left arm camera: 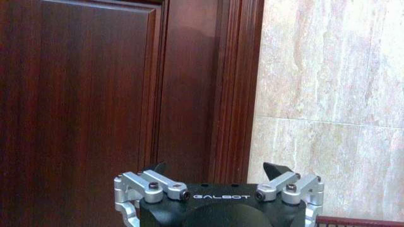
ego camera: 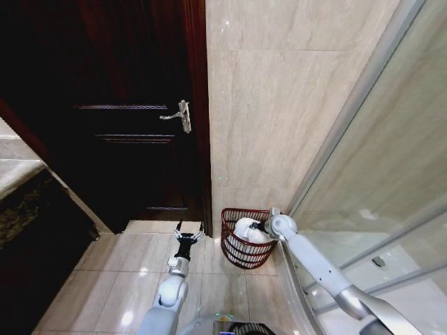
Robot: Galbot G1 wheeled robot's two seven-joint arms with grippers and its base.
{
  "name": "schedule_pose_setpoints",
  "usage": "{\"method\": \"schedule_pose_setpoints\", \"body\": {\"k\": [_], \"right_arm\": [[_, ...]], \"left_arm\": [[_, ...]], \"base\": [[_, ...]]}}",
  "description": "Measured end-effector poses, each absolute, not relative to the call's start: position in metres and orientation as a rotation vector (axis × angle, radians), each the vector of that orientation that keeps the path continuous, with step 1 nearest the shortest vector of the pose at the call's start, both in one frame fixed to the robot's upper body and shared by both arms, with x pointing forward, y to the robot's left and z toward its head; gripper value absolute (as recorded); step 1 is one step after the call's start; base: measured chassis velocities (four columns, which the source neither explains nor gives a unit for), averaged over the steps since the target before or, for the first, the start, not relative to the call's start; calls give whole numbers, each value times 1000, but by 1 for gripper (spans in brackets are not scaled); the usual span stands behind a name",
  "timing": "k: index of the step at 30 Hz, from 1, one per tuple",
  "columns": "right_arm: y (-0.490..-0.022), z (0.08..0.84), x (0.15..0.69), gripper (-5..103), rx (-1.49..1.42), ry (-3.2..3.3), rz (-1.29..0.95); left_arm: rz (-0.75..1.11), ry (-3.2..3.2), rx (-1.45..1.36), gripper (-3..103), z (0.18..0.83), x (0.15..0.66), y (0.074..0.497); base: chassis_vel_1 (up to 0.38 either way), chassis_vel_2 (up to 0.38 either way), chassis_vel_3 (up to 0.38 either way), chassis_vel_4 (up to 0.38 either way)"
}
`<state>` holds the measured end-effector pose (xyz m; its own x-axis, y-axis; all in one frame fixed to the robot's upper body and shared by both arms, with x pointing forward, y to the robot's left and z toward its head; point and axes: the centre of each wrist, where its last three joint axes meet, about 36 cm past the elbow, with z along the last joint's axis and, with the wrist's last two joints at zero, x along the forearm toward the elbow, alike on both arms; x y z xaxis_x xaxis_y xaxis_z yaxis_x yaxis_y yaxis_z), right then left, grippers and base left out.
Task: Discard the used towel into the hamper.
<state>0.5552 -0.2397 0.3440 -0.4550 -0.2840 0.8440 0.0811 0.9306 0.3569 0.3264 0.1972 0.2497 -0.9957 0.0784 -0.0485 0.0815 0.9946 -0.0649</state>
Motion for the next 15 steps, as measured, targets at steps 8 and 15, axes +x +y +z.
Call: {"method": "schedule_pose_setpoints", "body": {"k": [8, 15], "right_arm": [[-252, 319, 557, 8, 110, -2008, -413], [-254, 300, 558, 8, 91, -2007, -407]], "left_arm": [[-86, 3092, 138, 100, 251, 329, 196], [-77, 3095, 146, 100, 252, 330, 197]], "base": [[0, 0, 0, 0], [0, 0, 0, 0]]}}
